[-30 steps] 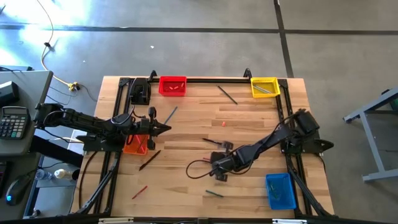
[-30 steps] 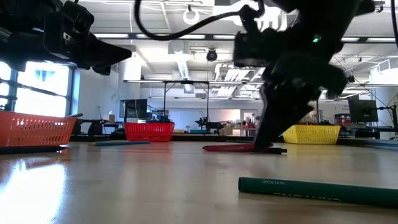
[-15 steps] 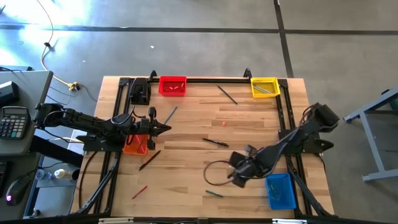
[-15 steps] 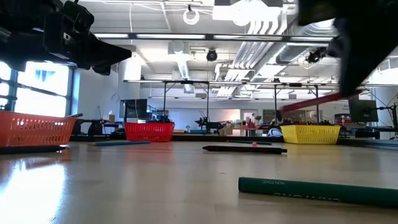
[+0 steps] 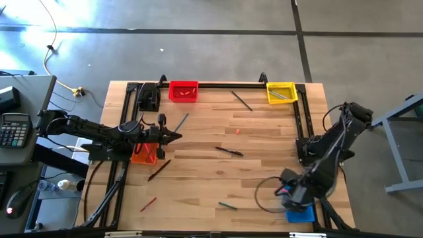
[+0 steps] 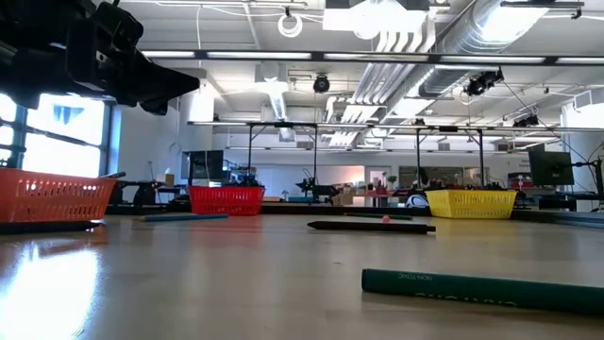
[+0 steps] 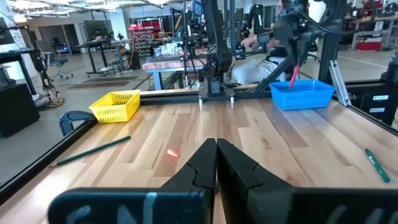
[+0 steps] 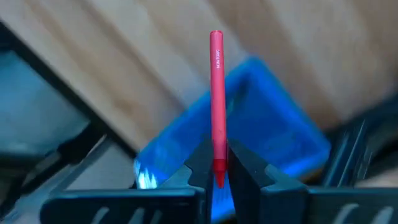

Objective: Sort crayons/erasers/pens/pencils in bins
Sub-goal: Put the red crayon into the blue basket

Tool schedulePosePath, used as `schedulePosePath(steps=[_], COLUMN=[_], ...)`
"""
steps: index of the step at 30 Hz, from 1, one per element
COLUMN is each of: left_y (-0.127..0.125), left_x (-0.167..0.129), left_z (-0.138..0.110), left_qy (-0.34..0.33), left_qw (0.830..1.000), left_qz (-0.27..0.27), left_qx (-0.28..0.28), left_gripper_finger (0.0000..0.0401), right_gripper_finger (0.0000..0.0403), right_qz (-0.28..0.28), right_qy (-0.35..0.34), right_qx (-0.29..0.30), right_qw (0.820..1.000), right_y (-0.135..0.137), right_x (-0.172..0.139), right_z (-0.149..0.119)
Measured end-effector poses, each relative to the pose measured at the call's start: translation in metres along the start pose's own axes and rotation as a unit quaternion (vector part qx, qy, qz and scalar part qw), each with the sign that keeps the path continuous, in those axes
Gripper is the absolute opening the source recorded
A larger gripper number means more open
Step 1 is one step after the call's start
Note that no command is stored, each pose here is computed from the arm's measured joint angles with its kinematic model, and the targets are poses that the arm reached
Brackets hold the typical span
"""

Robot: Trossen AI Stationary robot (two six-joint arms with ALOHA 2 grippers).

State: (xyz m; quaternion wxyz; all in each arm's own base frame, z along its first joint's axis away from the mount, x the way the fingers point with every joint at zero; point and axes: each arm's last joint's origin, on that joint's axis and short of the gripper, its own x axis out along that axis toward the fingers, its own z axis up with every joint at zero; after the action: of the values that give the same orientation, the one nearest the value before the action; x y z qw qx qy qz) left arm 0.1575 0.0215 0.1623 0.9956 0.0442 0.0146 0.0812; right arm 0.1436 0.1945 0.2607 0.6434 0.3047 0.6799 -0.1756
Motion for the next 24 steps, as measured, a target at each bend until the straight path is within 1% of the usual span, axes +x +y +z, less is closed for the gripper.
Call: schedulePosePath(steps=[5, 9, 13, 18, 24], left_y=[0.000, 0.000, 0.000, 0.000, 0.000], left_x=[0.000, 0.000, 0.000, 0.000, 0.000], left_z=[0.000, 0.000, -0.001, -0.001, -0.001], left_qy=[0.001, 0.002, 0.003, 0.003, 0.005], left_qw=[1.000, 1.000, 1.000, 1.000, 1.000], left_qz=[0.002, 0.002, 0.001, 0.001, 0.001], left_qx=[0.000, 0.000, 0.000, 0.000, 0.000], left_gripper_finger=[0.0003, 0.0003, 0.0003, 0.0003, 0.0003], right_gripper_finger=[0.0025, 0.0025, 0.0025, 0.0025, 0.0030], right_qz=[-0.016, -0.028, -0.050, -0.049, -0.075], right_qy=[0.044, 0.044, 0.042, 0.045, 0.070], right_qx=[0.060, 0.070, 0.077, 0.077, 0.092], right_qw=[0.997, 0.996, 0.995, 0.995, 0.990], right_y=[-0.004, -0.003, -0.004, -0.005, -0.014], right_x=[0.002, 0.008, 0.019, 0.034, 0.050], right_z=[-0.026, -0.034, -0.033, -0.028, -0.019])
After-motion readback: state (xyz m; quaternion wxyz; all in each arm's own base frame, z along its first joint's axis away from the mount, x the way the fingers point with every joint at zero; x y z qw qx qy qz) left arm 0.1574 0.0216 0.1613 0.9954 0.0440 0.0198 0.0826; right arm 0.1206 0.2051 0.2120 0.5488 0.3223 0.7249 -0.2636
